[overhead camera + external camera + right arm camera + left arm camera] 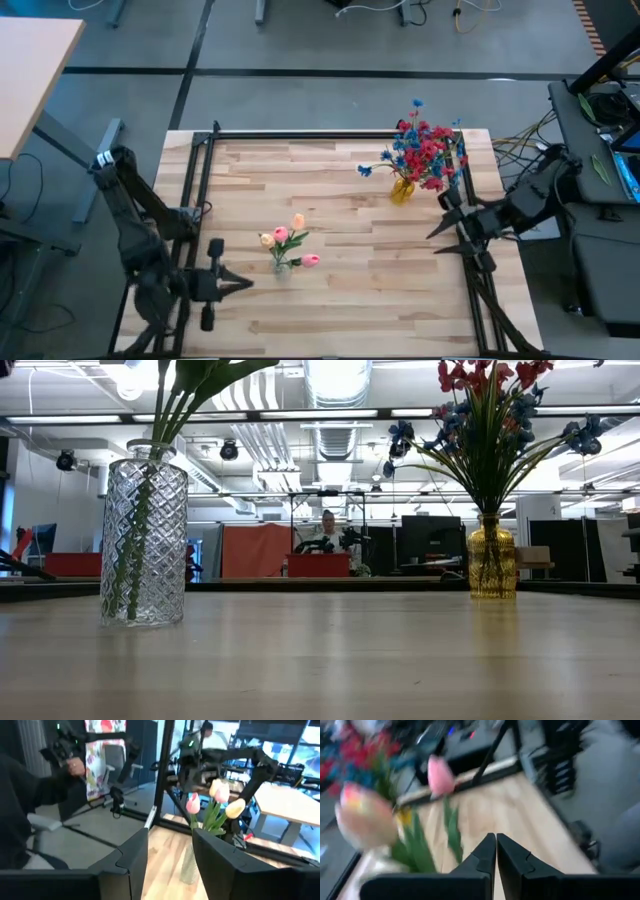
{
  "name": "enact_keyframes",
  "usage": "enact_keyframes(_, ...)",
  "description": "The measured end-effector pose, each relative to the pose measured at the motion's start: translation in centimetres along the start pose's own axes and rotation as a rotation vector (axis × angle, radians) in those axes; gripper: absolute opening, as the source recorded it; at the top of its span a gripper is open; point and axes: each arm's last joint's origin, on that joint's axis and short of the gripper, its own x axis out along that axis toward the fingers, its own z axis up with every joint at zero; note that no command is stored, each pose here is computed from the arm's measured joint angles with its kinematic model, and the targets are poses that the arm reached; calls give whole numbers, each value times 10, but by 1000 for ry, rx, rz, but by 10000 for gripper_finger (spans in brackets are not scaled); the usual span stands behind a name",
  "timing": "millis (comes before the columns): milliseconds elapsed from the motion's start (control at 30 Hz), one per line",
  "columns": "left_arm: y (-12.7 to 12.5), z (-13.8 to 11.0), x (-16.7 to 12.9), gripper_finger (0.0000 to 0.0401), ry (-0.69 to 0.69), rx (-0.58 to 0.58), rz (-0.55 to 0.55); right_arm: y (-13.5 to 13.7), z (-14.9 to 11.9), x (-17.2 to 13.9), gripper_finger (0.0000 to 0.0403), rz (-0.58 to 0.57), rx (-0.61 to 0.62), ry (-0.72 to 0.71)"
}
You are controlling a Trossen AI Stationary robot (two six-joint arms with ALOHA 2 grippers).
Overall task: Sort flowers into vase by color
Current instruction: Return to Home Position
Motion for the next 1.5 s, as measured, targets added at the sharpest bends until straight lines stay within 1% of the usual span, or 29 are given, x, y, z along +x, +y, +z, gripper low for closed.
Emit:
enact_keyframes(33, 4, 1, -2, 0, -35, 16, -31, -1, -1, 3, 145, -2, -3, 10)
enact_keyframes(100, 13, -1, -8, 0, -79, 34, -54, -3, -3, 6, 139, 7, 3, 22)
enact_keyframes(233, 29, -19, -17, 0, -90, 34, -93, -7, -4, 9, 130, 55, 6, 25)
enact_keyframes(367, 52, -37, -19, 0, -130, -24, -83, -16, -5, 9, 125, 16, -21, 24)
enact_keyframes(433, 64, -47, -21, 0, -153, -49, -102, -19, -5, 10, 122, 23, -27, 23)
enact_keyframes(500, 77, -54, -24, 0, -194, -77, -91, -23, -6, 10, 119, 27, -30, 13)
enact_keyframes(633, 100, -71, -27, 0, -238, -85, -76, -35, -8, 15, 113, 0, -35, 3)
enact_keyframes(800, 120, -90, -32, 0, -287, -119, -49, -50, -15, 20, 104, 17, -5, 35)
enact_keyframes(900, 127, -101, -33, 0, -304, -151, -12, -55, -17, 21, 99, 29, -1, 38)
enact_keyframes(1033, 133, -113, -31, 0, -317, -201, 52, -59, -22, 23, 92, 38, -41, -5)
enact_keyframes(1267, 139, -130, -27, 0, -303, -212, 144, -56, -35, 14, 78, 31, -74, -23)
enact_keyframes(1367, 139, -142, -22, 0, -278, -210, 174, -52, -41, 1, 70, 29, -82, -26)
enact_keyframes(1467, 138, -151, -19, 0, -268, -199, 189, -42, -32, -39, 63, 4, -106, -167)
enact_keyframes(1500, 138, -153, -19, 0, -267, -191, 191, -40, -32, -47, 61, 1, -101, -189)
